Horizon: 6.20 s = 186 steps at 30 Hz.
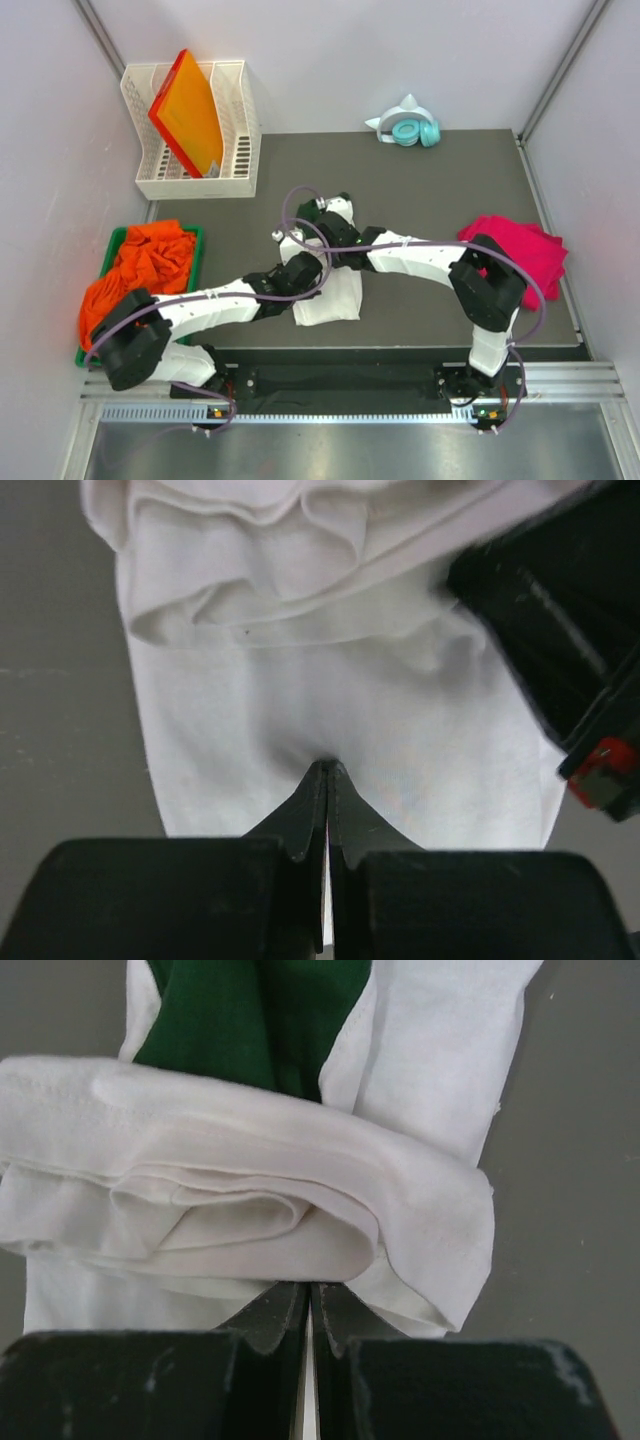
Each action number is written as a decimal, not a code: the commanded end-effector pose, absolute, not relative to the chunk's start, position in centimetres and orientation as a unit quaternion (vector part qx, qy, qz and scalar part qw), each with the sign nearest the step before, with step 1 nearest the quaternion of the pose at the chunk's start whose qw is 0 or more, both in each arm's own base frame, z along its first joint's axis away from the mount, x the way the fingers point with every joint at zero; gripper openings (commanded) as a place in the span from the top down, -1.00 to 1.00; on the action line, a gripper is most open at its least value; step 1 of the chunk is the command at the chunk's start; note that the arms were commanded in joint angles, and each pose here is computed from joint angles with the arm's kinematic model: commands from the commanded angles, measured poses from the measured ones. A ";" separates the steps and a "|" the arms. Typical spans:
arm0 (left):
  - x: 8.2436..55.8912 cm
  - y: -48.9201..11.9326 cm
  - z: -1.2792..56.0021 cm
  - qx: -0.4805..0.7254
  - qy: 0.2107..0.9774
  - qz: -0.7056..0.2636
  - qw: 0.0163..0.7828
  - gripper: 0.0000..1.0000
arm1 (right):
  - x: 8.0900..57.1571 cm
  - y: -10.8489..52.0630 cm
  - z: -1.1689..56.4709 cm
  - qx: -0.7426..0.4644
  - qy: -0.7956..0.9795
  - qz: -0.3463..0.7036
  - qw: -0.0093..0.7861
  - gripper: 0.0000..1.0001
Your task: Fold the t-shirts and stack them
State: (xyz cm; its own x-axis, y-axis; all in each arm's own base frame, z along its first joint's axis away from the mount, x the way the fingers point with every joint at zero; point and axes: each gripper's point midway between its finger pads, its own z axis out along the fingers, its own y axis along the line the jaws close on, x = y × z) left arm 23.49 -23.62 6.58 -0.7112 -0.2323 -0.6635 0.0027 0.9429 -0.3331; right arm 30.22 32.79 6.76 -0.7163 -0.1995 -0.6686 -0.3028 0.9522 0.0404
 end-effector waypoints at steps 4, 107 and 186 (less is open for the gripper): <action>23.5 -27.0 5.6 -0.041 0.918 -0.198 0.342 1.00 | 36.0 31.7 8.4 -0.073 0.920 0.077 0.377 1.00; 20.6 -20.6 7.4 -0.099 0.910 -0.124 0.384 0.00 | 20.6 24.9 7.4 -0.086 0.916 0.185 0.345 -0.32; 15.8 -19.8 2.4 -0.104 0.939 -0.011 0.329 0.22 | 15.6 24.5 -0.6 -0.141 0.950 0.100 0.262 1.00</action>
State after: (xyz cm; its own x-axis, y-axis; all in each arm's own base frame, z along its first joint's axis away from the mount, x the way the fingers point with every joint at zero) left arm 16.33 -21.19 2.35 -0.7661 -0.1718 -0.6193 -0.1377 0.9851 -0.1030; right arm 17.34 27.07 1.81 -0.7957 -0.1062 -0.5963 -0.2953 0.9276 0.2288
